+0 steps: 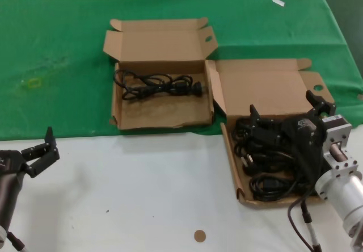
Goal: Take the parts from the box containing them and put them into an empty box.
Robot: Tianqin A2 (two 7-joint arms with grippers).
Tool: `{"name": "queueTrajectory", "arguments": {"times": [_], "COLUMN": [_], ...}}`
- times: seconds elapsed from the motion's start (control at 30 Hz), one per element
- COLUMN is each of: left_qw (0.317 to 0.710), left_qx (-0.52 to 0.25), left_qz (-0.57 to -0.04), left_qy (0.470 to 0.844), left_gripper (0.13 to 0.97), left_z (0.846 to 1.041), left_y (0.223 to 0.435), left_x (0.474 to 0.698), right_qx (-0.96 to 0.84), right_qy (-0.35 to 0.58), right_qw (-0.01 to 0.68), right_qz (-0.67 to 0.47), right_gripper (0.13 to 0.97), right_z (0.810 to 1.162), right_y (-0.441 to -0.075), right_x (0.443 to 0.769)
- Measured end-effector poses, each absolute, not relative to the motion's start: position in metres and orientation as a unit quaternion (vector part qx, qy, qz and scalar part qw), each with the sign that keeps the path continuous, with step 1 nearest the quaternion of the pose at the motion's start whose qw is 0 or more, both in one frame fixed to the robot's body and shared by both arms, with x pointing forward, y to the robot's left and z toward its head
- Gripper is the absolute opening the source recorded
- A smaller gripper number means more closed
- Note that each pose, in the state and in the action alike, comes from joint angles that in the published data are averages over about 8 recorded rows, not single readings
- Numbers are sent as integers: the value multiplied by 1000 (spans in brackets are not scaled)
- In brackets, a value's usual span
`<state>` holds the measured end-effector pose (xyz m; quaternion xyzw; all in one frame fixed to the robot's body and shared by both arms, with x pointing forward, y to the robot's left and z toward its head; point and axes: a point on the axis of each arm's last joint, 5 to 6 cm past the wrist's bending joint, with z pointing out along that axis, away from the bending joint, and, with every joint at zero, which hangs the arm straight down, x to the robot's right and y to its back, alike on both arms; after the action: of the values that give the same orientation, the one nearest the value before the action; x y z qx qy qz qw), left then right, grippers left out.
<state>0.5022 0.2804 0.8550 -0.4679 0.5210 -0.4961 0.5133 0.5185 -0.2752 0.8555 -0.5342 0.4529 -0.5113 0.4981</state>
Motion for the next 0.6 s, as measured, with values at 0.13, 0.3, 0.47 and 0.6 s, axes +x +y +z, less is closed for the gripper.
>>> {"name": "queueTrajectory", "arguments": {"times": [0.13,0.3,0.47,0.6], "left_qw": [513,513,513,513], "left_qx": [-468,-468,-468,-468], "left_qz": [-496,-496,-496,-496], "left_qy": [521,521,521,521], "left_gripper": [966,966,966,966], "left_z": [855,855,855,855], "left_y": [280,280,280,280], "left_x": [502,502,502,502], "right_qx": [-534,-534,-534,-534], "right_qy": [453,453,453,453], "right_qw": [498,498,498,498], "right_qz": [-511,-511,-511,-511], "right_gripper": [966,966,966,966], "right_z": [855,855,855,855], "right_y": [-275,-275,-275,-275], "right_x": [519,519,519,519]}}
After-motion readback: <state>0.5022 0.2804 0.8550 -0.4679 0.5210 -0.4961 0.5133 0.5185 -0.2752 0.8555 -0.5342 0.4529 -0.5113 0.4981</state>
